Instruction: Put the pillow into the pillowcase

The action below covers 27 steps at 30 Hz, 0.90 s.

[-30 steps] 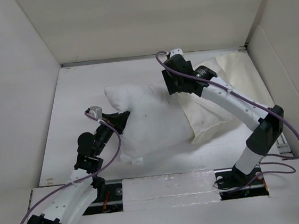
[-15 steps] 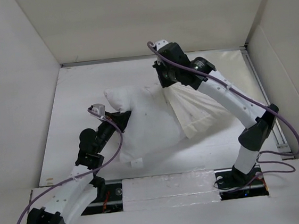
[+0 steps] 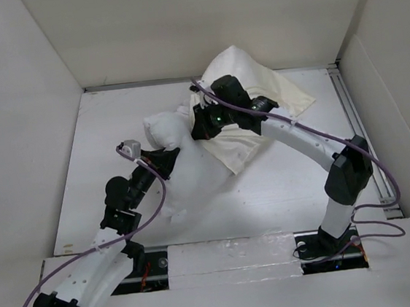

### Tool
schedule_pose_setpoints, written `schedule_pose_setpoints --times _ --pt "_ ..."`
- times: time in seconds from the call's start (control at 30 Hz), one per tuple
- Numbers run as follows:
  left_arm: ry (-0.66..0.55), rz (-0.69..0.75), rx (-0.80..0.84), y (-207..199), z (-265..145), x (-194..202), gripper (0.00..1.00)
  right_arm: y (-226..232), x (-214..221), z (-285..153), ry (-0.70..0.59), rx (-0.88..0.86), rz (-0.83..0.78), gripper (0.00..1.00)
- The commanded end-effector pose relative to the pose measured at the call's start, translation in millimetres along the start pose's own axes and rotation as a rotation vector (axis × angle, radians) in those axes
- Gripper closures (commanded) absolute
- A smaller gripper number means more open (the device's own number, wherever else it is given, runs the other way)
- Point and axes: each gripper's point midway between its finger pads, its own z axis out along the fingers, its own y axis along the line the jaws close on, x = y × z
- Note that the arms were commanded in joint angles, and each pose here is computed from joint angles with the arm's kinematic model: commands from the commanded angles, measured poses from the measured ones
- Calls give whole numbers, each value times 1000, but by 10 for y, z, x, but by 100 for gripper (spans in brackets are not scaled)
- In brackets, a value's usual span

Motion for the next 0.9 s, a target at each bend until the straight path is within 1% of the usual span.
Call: schedule_pose_setpoints --times 0.0,0.03,0.07,0.1,0.13,0.17,0.2,0.23,0.27,0.3,0.33,0.37,0.4,0.43,0.47,0.53,0.57,0.6,0.63,0.67,0.7,0.77,0.8,0.83,0.87 --pt "-135 10 155 -424 3 -461 100 400 178 139 16 -178 -25 100" --pt "-135 10 155 -419 -18 -441 100 305 288 185 35 -145 -11 100" --pt "-135 10 155 -419 -18 -441 100 332 295 102 26 -120 -27 100" --pt "-139 8 141 -387 -38 -419 100 280 271 60 -9 -59 -39 100" --pt "-147 6 125 -351 -57 -407 100 237 460 55 5 -11 -42 100" --pt "-165 18 114 -350 -91 -457 100 194 455 -21 -32 57 -20 100" --pt "-164 24 93 -305 -110 -432 100 188 398 -232 -84 125 -20 96" --pt "-186 21 62 -259 -121 -481 100 43 419 -319 -113 230 -9 90" --pt "-195 35 71 -299 -131 -496 100 -29 655 -334 -82 266 4 51" --pt "-200 44 82 -334 -143 -508 100 -33 637 -490 -122 290 26 30" --pt "-193 63 77 -327 -139 -484 100 -86 740 -572 -112 335 23 23" --pt "-189 69 85 -351 -138 -471 100 -102 872 -610 -98 344 18 22" --pt "-156 76 99 -364 -107 -380 100 -95 857 -696 -123 351 28 20" --pt "-147 87 116 -396 -95 -379 100 -50 790 -891 -167 355 25 16" --pt "-125 101 162 -465 -95 -329 100 -71 685 -1032 -210 395 25 9" --pt "-112 140 220 -561 -90 -319 100 -84 514 -1287 -268 457 26 8" --pt "-91 140 240 -583 -88 -269 100 -206 506 -1428 -267 552 28 8" --pt "-92 149 240 -579 -87 -269 100 -147 294 -1605 -320 574 31 8" --pt "-92 149 240 -579 -87 -269 100 -175 230 -1675 -323 612 20 8" --pt "-111 154 248 -608 -104 -319 100 -257 279 -1702 -274 672 7 8" --pt "-105 155 260 -628 -110 -307 100 -255 78 -1873 -326 727 10 10" --pt "-132 194 296 -674 -170 -311 100 -317 -14 -1960 -326 803 7 11" --pt "-120 187 306 -695 -179 -254 100 -387 -32 -2071 -324 875 2 11" --pt "-129 190 310 -711 -194 -280 100 -335 -187 -2184 -359 886 -1 13" --pt "-130 185 312 -726 -193 -276 100 -371 -252 -2253 -366 917 6 13"
